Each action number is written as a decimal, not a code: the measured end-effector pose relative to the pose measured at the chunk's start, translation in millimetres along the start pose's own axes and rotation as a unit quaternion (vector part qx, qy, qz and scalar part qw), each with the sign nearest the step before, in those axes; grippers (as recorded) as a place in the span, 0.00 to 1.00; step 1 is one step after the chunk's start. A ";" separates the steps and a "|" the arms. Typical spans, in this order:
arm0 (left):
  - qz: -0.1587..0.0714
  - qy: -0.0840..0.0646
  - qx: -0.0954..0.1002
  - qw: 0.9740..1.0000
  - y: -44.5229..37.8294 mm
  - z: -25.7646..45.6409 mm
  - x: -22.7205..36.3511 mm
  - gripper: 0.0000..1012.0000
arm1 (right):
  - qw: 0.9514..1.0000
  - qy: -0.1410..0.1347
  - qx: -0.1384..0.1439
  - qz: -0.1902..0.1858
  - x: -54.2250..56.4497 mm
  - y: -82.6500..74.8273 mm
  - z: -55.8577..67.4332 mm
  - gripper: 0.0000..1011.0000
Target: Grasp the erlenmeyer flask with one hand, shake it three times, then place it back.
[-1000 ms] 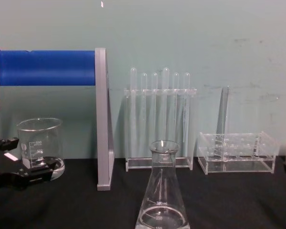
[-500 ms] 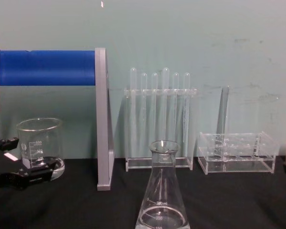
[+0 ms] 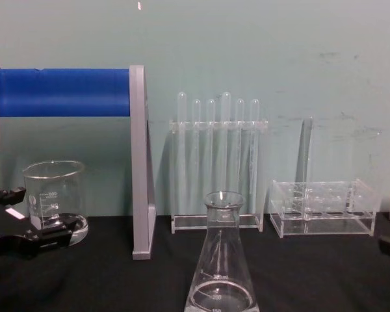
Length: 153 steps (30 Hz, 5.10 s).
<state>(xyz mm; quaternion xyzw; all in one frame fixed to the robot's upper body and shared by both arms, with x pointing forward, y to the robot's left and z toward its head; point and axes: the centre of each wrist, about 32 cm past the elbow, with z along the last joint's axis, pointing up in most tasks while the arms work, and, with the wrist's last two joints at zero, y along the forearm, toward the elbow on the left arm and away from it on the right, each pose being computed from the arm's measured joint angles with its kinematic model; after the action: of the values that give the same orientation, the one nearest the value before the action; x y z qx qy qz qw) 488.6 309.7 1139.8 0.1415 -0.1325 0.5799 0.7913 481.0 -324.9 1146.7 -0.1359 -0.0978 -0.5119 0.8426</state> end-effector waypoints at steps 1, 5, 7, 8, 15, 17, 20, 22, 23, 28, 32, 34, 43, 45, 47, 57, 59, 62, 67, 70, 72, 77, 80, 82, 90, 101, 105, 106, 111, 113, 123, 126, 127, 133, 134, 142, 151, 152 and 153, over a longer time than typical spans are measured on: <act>0.000 0.000 0.000 1.000 0.0 0.0 0.0 0.99 | 1.000 0.003 0.001 0.006 0.4 -0.9 0.2 0.99; 0.000 0.000 0.000 1.000 0.0 0.0 0.0 0.99 | 0.998 0.021 0.014 0.049 2.6 -5.1 2.7 0.99; 0.000 0.000 0.000 1.000 0.0 0.0 0.0 0.99 | 0.997 0.031 0.021 0.070 2.7 -5.7 3.9 0.99; 0.000 0.000 0.000 1.000 0.0 0.0 0.0 0.99 | 0.996 0.034 0.023 0.077 2.7 -5.7 4.3 0.99; 0.000 0.000 0.000 1.000 0.0 0.0 0.0 0.99 | 0.990 0.056 0.038 0.128 -0.2 -3.1 6.8 0.99; 0.000 0.000 0.000 1.000 0.0 0.0 0.0 0.99 | 0.988 0.060 0.040 0.138 -1.2 -1.4 7.1 0.99; 0.000 0.000 0.000 1.000 0.0 0.0 0.0 0.99 | 0.984 0.067 0.043 0.160 -3.3 4.4 7.8 0.99; 0.000 0.000 0.000 1.000 0.0 0.0 0.0 0.99 | 0.982 0.068 0.045 0.167 -4.3 7.3 8.4 0.99; 0.000 0.000 0.000 1.000 0.0 0.0 0.0 0.99 | 0.982 0.069 0.046 0.171 -4.9 9.0 8.7 0.99; 0.000 0.000 0.000 1.000 0.0 0.0 0.0 0.99 | 0.976 0.074 0.053 0.198 -9.5 23.4 9.8 0.99; 0.000 0.000 0.000 1.000 0.0 0.0 0.0 0.99 | 0.972 0.075 0.057 0.216 -13.0 35.7 10.9 0.99; 0.000 0.000 0.000 1.000 0.0 0.0 0.0 0.99 | 0.970 0.074 0.059 0.225 -14.5 43.1 11.9 0.99; 0.000 0.000 0.000 1.000 0.0 0.0 0.0 0.99 | 0.961 0.075 0.063 0.260 -20.5 70.2 15.5 0.99; 0.000 0.000 0.000 1.000 0.0 0.0 0.0 0.99 | 0.958 0.076 0.064 0.268 -21.9 77.0 16.7 0.99; 0.000 0.000 0.000 1.000 0.0 0.0 0.0 0.99 | 0.957 0.077 0.064 0.273 -22.8 81.3 17.3 0.99; 0.000 0.000 0.000 1.000 0.0 0.0 0.0 0.99 | 0.949 0.078 0.072 0.296 -27.0 106.4 22.6 0.99; 0.000 0.000 0.000 1.000 0.0 0.0 0.0 0.99 | 0.948 0.078 0.073 0.299 -27.5 109.2 23.3 0.99; 0.000 0.000 0.000 1.000 0.0 0.0 0.0 0.99 | 0.946 0.079 0.074 0.305 -28.7 114.2 24.1 0.99; 0.000 0.000 0.000 1.000 0.0 0.0 0.0 0.99 | 0.943 0.082 0.078 0.313 -30.4 121.1 26.0 0.99; 0.000 0.000 0.000 1.000 0.0 0.0 0.0 0.99 | 0.942 0.083 0.080 0.316 -31.2 123.8 26.6 0.99; 0.000 0.000 0.000 1.000 0.0 0.0 0.0 0.99 | 0.941 0.084 0.080 0.317 -31.7 124.9 27.1 0.99; 0.000 0.000 0.000 1.000 0.0 0.0 0.0 0.99 | 0.940 0.087 0.081 0.318 -31.8 127.0 27.6 0.99; 0.000 0.000 0.000 1.000 0.0 0.0 0.0 0.99 | 0.940 0.088 0.081 0.319 -31.7 127.6 27.5 0.99; 0.000 0.000 0.000 1.000 0.0 0.0 0.0 0.99 | 0.940 0.088 0.080 0.319 -31.7 127.9 27.6 0.99; 0.000 0.000 0.000 1.000 0.0 0.0 0.0 0.99 | 0.940 0.091 0.075 0.320 -31.4 129.6 28.1 0.99; 0.000 0.000 0.000 1.000 0.0 0.0 0.0 0.99 | 0.940 0.094 0.072 0.319 -32.2 131.6 29.1 0.99; 0.000 0.000 0.000 1.000 0.0 0.0 0.0 0.99 | 0.940 0.093 0.072 0.319 -32.1 131.5 29.1 0.99; 0.000 0.000 0.000 1.000 0.0 0.0 0.0 0.99 | 0.940 0.093 0.072 0.319 -32.0 131.5 29.1 0.99; 0.000 0.000 0.000 1.000 0.0 0.0 0.0 0.99 | 0.940 0.093 0.072 0.319 -31.8 131.4 29.0 0.99; 0.000 0.000 0.000 1.000 0.0 0.0 0.0 0.99 | 0.940 0.093 0.072 0.319 -31.8 131.3 28.9 0.99; 0.000 0.000 0.000 1.000 0.0 0.0 0.0 0.99 | 0.941 0.093 0.072 0.319 -31.6 131.1 28.8 0.92; 0.000 0.000 0.000 1.000 0.0 0.0 0.0 0.99 | 0.941 0.093 0.072 0.319 -31.7 131.0 28.7 0.85; 0.000 0.000 0.000 1.000 0.0 0.0 0.0 0.99 | 0.941 0.093 0.072 0.319 -31.7 131.0 28.7 0.83; 0.000 0.000 0.000 1.000 0.0 0.0 0.0 0.99 | 0.941 0.093 0.072 0.319 -31.8 131.0 28.8 0.63; 0.000 0.000 0.000 1.000 0.0 0.0 0.0 0.99 | 0.940 0.093 0.072 0.319 -31.8 131.0 28.8 0.63; 0.000 0.000 0.000 1.000 0.0 0.0 0.0 0.99 | 0.940 0.093 0.073 0.319 -31.8 131.0 28.9 0.44; 0.000 0.000 0.000 1.000 0.0 0.0 0.0 0.99 | 0.940 0.093 0.072 0.319 -31.8 131.0 28.8 0.44; 0.000 0.000 0.000 1.000 0.0 0.0 0.0 0.99 | 0.940 0.093 0.072 0.319 -31.9 131.0 28.8 0.44; 0.000 0.000 0.000 1.000 0.0 0.0 0.0 0.99 | 0.940 0.094 0.071 0.319 -31.8 130.9 28.7 0.44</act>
<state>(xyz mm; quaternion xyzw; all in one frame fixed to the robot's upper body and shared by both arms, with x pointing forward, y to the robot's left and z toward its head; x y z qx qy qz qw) 488.6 309.7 1139.8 0.1415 -0.1324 0.5799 0.7913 582.2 -231.4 1147.3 -0.0514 -0.0057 -0.2186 0.9744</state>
